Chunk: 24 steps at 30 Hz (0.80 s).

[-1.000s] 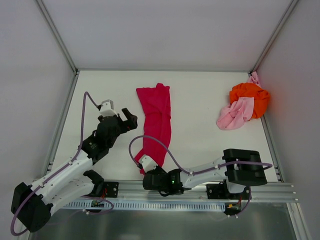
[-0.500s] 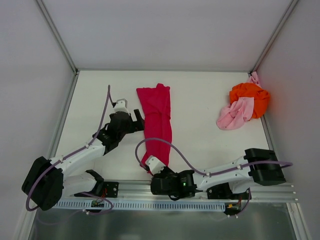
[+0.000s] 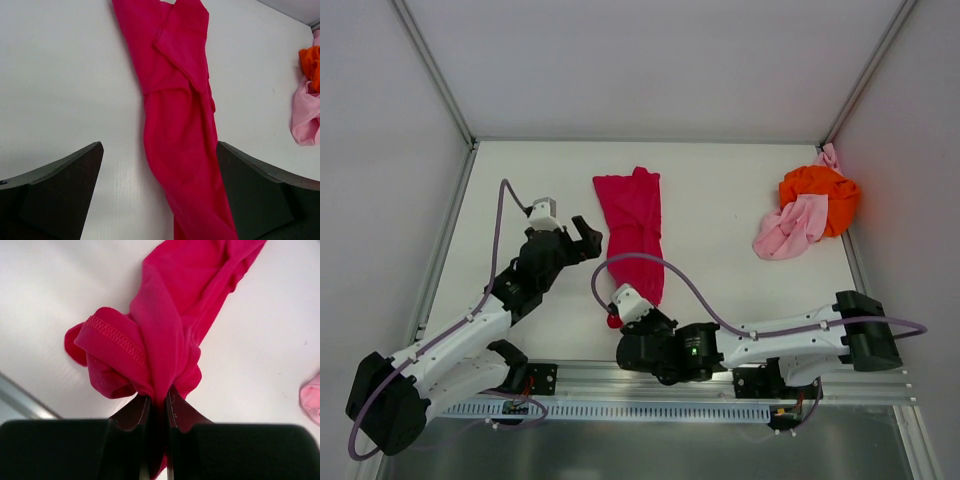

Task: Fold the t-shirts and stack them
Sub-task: Grab the bottom of the folded rectangular tshirt with right arm, then fold the folded rectangular tshirt in 1/3 of the way

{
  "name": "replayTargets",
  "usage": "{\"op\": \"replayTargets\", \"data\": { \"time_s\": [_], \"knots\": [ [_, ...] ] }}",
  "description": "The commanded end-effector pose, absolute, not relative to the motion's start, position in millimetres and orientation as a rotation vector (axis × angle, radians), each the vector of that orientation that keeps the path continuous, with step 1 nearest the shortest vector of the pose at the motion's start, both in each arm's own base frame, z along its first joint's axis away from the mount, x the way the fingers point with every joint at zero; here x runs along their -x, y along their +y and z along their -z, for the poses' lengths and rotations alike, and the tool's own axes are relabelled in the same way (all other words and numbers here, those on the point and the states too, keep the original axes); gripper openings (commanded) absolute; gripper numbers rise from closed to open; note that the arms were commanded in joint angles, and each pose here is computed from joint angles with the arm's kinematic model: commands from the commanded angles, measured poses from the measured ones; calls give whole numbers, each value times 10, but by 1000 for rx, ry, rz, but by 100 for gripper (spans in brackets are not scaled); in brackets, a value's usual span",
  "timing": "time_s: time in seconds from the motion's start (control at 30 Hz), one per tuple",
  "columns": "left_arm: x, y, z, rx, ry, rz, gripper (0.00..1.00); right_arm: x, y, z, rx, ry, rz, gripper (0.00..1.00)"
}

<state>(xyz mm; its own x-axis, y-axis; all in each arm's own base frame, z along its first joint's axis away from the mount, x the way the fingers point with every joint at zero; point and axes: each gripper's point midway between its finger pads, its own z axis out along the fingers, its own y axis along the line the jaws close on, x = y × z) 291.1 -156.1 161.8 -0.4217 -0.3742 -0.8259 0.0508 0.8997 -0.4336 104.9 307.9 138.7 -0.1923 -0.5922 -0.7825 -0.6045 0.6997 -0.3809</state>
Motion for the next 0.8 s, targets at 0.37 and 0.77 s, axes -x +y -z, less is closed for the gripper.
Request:
{"op": "replayTargets", "data": {
  "time_s": [0.37,0.77],
  "knots": [
    [-2864,-1401,-1629,309,1907,467,99,-2236,3245,-1653,748,1874,59,1],
    [-2850,-1400,-1601,301,1908,470,99,-2984,3270,-1389,714,1961,74,1]
  ]
}}
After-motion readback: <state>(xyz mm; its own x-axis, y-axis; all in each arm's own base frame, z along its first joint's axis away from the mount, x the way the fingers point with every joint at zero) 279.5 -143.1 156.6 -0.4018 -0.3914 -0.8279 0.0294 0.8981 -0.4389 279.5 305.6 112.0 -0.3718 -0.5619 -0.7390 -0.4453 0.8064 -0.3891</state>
